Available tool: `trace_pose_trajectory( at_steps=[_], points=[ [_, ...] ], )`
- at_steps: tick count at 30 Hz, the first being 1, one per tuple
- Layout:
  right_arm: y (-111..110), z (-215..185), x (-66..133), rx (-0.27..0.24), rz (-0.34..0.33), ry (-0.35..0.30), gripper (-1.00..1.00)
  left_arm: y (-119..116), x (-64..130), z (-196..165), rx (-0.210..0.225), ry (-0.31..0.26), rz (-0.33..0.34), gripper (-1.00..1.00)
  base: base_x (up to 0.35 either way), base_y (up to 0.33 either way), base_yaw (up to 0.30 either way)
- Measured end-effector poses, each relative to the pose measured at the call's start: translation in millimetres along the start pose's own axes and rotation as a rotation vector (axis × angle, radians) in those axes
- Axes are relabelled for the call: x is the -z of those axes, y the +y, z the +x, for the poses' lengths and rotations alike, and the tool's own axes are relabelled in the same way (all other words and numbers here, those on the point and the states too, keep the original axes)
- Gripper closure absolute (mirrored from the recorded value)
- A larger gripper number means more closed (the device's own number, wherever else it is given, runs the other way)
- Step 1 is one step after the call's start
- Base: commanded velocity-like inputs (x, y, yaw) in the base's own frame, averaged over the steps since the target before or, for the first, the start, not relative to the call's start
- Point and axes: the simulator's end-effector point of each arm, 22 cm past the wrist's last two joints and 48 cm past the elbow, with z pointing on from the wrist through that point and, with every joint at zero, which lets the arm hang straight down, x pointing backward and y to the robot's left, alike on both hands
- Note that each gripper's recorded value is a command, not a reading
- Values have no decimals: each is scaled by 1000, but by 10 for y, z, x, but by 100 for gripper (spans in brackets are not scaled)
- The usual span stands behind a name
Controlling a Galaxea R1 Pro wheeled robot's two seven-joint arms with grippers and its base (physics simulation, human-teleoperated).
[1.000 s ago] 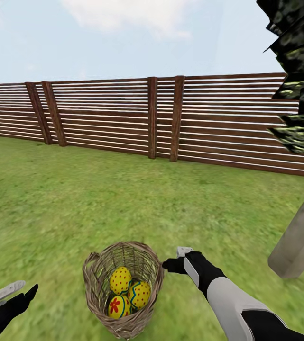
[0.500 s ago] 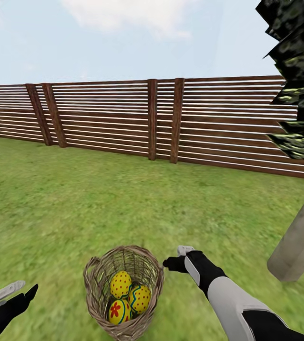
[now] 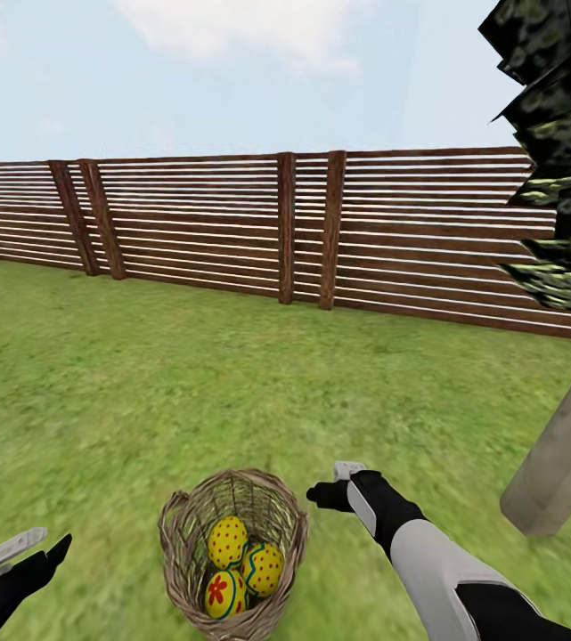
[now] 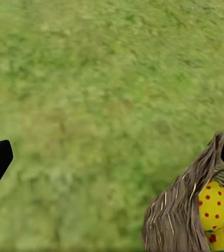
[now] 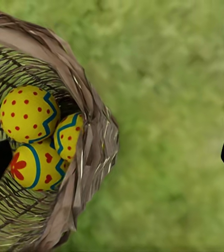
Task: Take the three Easter eggs out of the wicker basket on the lawn in the garden, then place them on the lawn next to a single tree (choose any tree) so that all three eggs are next to the same tree and none are left in the basket.
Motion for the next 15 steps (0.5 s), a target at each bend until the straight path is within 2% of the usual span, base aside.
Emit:
trace_pose_trajectory(
  at_steps=[5,12,15],
  points=[
    [25,-67,81,0,0,-1,-100,-30,44,-93,0,0,0,-100,0,0,-66],
    [62,-165,206,2,0,-3,-100,-92,111,-243,0,4,6,-100,0,0,-231],
    [78,-212,261,3,0,-4,-100,-130,146,-256,-2,43,10,-100,0,0,-265]
  ],
)
